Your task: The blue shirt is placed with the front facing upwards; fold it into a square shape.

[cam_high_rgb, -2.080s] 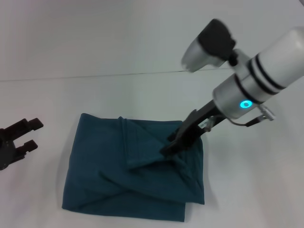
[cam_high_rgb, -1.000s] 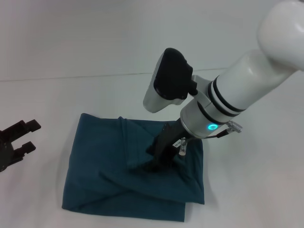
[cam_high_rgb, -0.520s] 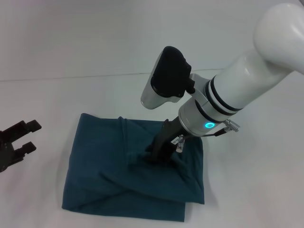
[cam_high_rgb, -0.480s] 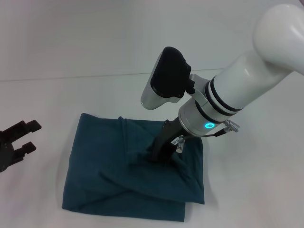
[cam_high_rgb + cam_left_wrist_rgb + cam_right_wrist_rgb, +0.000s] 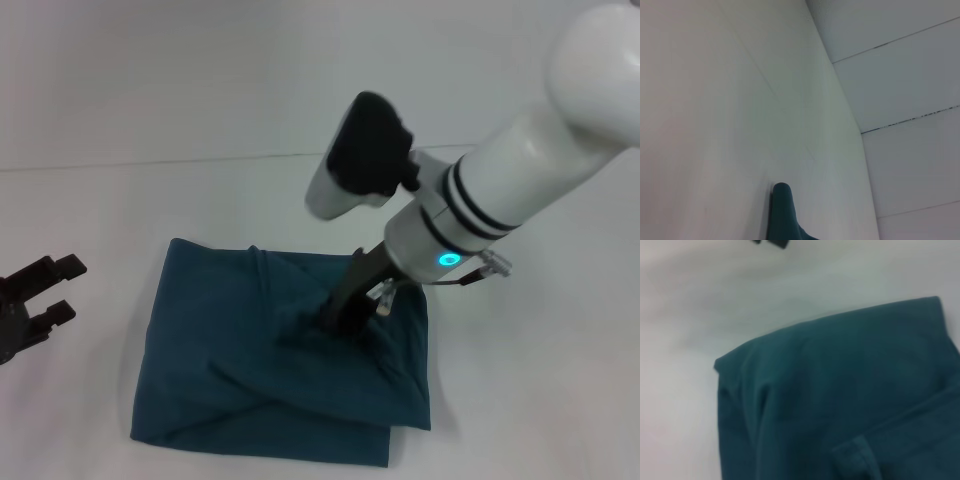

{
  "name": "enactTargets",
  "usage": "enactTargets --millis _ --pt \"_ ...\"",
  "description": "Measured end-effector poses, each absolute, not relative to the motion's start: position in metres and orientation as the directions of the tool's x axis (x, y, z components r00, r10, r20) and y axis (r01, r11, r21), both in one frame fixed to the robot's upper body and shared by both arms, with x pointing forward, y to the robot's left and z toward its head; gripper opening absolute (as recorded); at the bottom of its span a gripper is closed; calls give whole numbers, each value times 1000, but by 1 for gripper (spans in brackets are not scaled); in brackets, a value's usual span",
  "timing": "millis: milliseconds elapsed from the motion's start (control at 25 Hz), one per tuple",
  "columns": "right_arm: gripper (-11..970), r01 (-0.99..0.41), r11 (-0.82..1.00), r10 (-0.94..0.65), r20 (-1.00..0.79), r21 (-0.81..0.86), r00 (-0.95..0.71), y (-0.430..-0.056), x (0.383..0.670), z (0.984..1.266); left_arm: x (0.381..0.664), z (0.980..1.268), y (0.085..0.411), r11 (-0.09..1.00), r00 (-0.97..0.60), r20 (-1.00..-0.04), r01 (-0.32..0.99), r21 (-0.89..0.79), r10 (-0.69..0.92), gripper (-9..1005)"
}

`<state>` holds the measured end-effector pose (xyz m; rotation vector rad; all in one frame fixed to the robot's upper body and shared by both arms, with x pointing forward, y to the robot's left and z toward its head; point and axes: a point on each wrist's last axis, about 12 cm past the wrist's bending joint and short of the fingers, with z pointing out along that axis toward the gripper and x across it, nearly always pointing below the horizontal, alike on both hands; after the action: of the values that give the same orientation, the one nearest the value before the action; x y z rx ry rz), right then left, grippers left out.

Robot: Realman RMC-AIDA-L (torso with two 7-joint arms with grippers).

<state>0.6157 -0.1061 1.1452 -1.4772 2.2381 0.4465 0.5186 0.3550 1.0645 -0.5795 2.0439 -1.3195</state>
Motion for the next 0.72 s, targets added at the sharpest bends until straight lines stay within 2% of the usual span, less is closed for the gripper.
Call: enactTargets --millis 80,520,720 --pt "13 -906 422 -767 -517 40 -381 -113 618 1148 518 1064 355 401 -704 -267 -28 -916 -658 845" --pt "14 -763 641 -601 -563 83 -566 -164 629 1155 520 1065 352 401 -711 -268 -22 -916 -650 845" --pt "13 -717 688 -542 -578 112 -610 -172 632 1153 519 1064 353 400 -710 -266 -24 -916 -652 845"
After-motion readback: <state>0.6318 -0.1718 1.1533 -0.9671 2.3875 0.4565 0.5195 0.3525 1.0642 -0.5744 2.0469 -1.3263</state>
